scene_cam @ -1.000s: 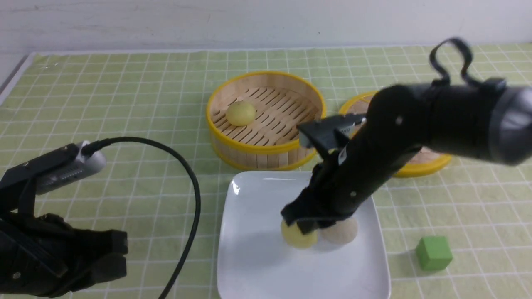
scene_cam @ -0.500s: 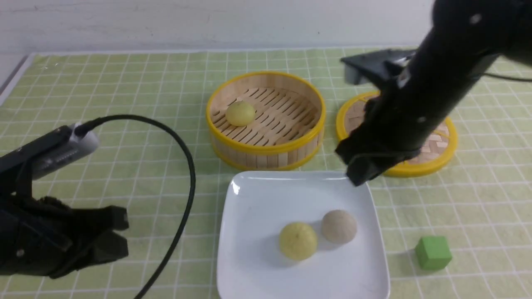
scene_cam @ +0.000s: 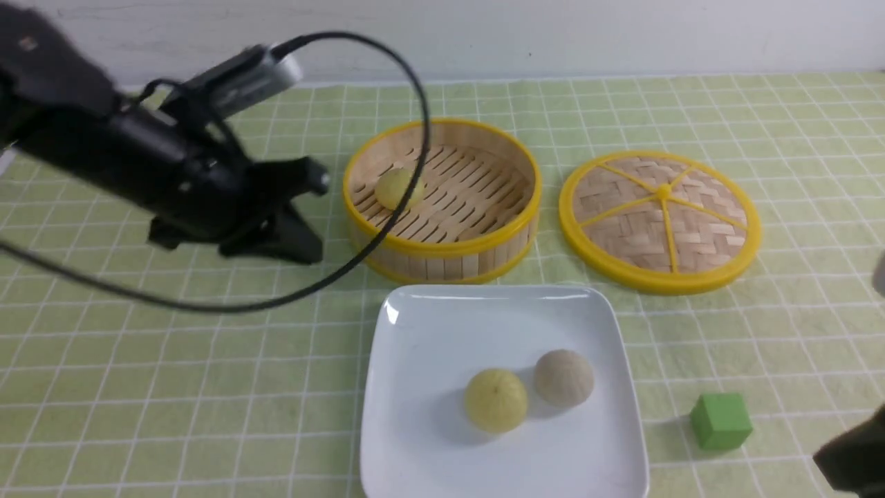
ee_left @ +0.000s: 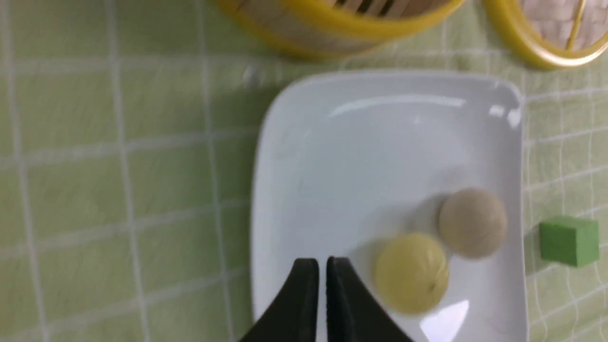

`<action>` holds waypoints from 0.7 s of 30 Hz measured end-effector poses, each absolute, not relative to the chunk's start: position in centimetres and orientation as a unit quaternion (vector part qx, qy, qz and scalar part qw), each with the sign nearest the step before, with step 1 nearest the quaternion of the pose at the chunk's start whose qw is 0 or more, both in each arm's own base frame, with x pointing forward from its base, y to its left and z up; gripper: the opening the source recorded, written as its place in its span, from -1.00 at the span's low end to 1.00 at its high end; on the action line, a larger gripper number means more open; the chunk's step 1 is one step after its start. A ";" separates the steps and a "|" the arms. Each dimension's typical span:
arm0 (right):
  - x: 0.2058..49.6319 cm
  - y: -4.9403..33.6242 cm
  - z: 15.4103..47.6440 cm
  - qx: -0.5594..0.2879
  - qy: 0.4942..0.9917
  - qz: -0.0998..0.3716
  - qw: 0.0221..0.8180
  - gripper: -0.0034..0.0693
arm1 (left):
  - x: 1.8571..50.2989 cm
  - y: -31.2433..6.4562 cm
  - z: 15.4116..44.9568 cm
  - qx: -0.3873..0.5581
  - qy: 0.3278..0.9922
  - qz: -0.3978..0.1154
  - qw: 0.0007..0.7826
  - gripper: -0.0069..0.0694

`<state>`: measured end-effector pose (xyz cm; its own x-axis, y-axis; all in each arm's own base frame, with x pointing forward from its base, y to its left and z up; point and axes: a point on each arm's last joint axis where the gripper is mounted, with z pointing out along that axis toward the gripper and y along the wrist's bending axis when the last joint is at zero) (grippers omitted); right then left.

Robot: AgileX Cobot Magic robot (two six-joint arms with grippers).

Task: Put the steamed buns into the plate on the green tablecloth.
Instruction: 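Reach into the bamboo steamer and grasp a bun with the left gripper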

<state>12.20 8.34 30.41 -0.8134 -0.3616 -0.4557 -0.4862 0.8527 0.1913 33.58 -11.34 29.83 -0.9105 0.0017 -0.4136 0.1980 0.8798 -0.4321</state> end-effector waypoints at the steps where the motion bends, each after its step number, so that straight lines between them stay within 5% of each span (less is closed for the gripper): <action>1: 12.2 8.3 30.4 -0.225 0.940 0.151 0.208 -0.94 | 33.6 -11.3 29.8 0.051 0.948 -0.240 0.205 -0.58; 7: 11.8 8.0 29.5 -0.222 0.939 0.150 0.217 -0.93 | 42.7 -16.7 27.5 0.079 0.956 -0.180 0.217 0.05; 10: 11.9 8.0 29.6 -0.222 0.937 0.149 0.225 -0.93 | 45.9 -17.4 26.4 0.089 0.957 -0.155 0.228 0.22; 21: 12.8 7.7 29.8 -0.230 0.927 0.118 0.273 -0.92 | 50.6 -18.3 20.9 0.113 0.963 -0.108 0.222 0.17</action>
<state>12.81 7.72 29.84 -0.7450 -0.3617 -0.5605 -0.4905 0.8665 0.0928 50.61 -18.31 20.88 -0.8760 0.1692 -0.4517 0.2647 0.9515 -0.1570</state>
